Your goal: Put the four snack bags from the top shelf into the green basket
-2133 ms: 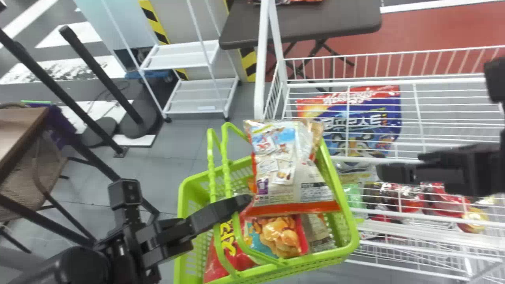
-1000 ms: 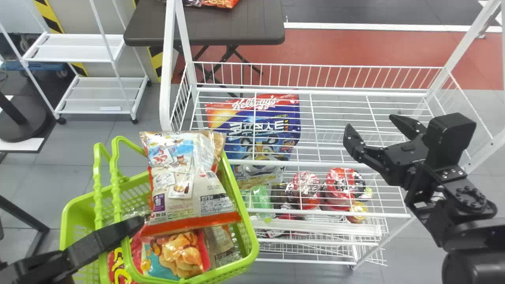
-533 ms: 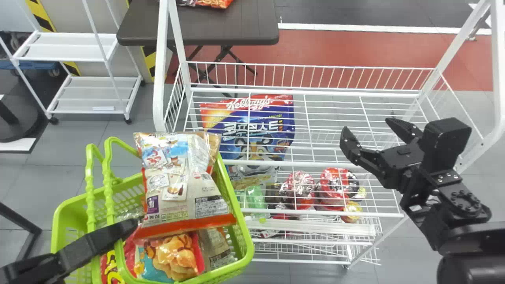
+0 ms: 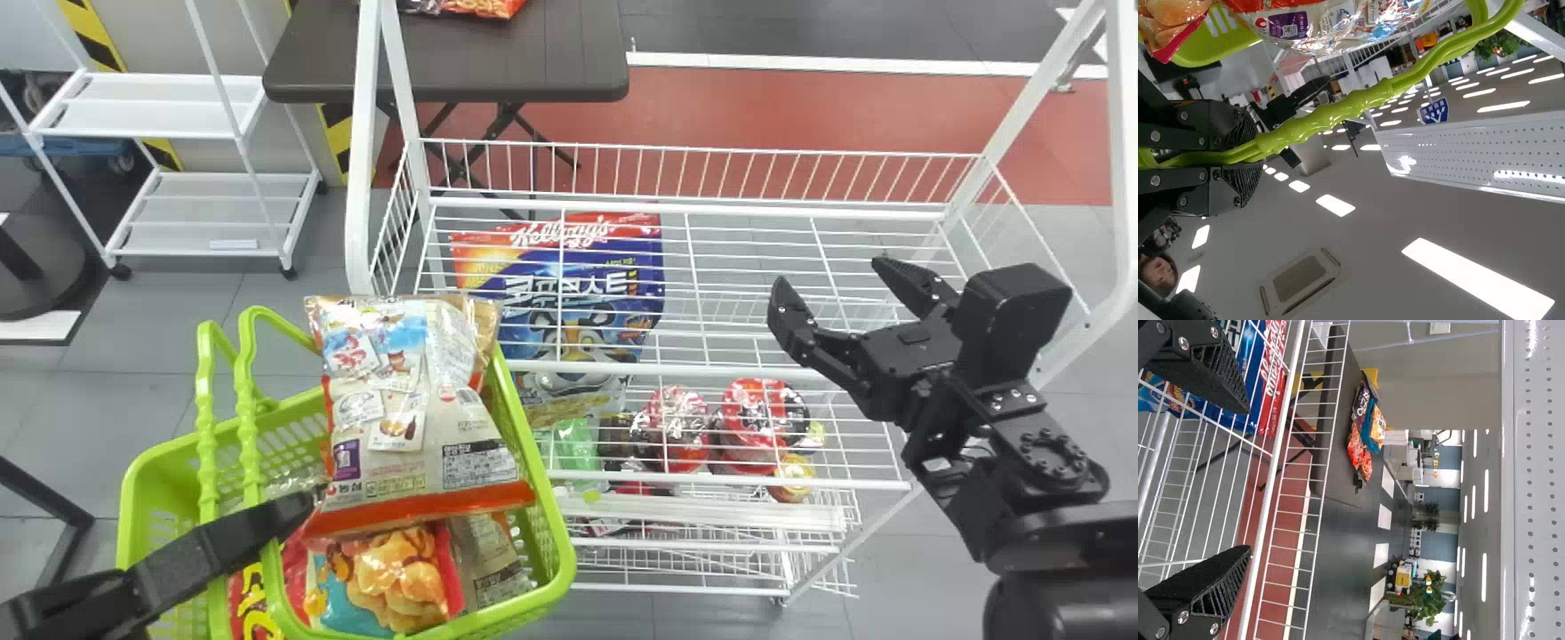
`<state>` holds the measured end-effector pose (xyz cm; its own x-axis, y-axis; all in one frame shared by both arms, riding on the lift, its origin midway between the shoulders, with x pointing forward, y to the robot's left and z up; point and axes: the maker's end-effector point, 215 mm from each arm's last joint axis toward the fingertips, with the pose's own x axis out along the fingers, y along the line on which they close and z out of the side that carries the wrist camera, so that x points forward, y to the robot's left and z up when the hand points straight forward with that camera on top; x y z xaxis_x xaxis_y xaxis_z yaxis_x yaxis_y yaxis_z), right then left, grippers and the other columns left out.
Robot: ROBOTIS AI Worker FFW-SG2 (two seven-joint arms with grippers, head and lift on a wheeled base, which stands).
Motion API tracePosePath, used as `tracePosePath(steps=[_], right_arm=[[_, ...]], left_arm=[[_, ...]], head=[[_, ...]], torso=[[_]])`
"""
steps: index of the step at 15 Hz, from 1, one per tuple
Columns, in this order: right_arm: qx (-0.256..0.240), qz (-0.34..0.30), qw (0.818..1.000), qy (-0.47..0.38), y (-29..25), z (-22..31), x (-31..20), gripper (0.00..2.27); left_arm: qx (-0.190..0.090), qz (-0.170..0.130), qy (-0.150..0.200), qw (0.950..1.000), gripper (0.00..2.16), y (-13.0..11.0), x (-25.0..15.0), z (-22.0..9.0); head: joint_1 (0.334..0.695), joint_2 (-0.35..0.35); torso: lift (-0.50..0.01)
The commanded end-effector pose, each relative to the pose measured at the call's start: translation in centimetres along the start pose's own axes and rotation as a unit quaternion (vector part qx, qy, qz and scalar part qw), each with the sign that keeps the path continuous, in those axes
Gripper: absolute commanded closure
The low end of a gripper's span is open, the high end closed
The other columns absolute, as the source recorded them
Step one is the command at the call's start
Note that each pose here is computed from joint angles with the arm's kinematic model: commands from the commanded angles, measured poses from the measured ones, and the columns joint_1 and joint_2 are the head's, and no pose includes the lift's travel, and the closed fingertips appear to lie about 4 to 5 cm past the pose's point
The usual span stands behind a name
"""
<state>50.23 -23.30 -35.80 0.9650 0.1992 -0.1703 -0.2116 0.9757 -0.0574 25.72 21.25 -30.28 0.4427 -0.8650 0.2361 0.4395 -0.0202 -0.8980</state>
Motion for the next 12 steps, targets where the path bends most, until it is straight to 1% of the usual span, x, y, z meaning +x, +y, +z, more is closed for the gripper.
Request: tracePosePath(steps=[1,12], right_arm=[[0.002,0.000,1.000,-0.001,0.06,-0.02,0.02,0.08],[0.003,-0.003,1.000,-0.003,-0.08,-0.06,-0.16,0.09]], left_arm=[[0.001,-0.005,0.001,1.0000,2.15,-0.28,0.05,0.03],[-0.003,-0.005,0.001,1.0000,2.15,-0.48,0.08,-0.06]], head=[[0.695,-0.031],[0.695,-0.032]], torso=[[0.000],[0.000]])
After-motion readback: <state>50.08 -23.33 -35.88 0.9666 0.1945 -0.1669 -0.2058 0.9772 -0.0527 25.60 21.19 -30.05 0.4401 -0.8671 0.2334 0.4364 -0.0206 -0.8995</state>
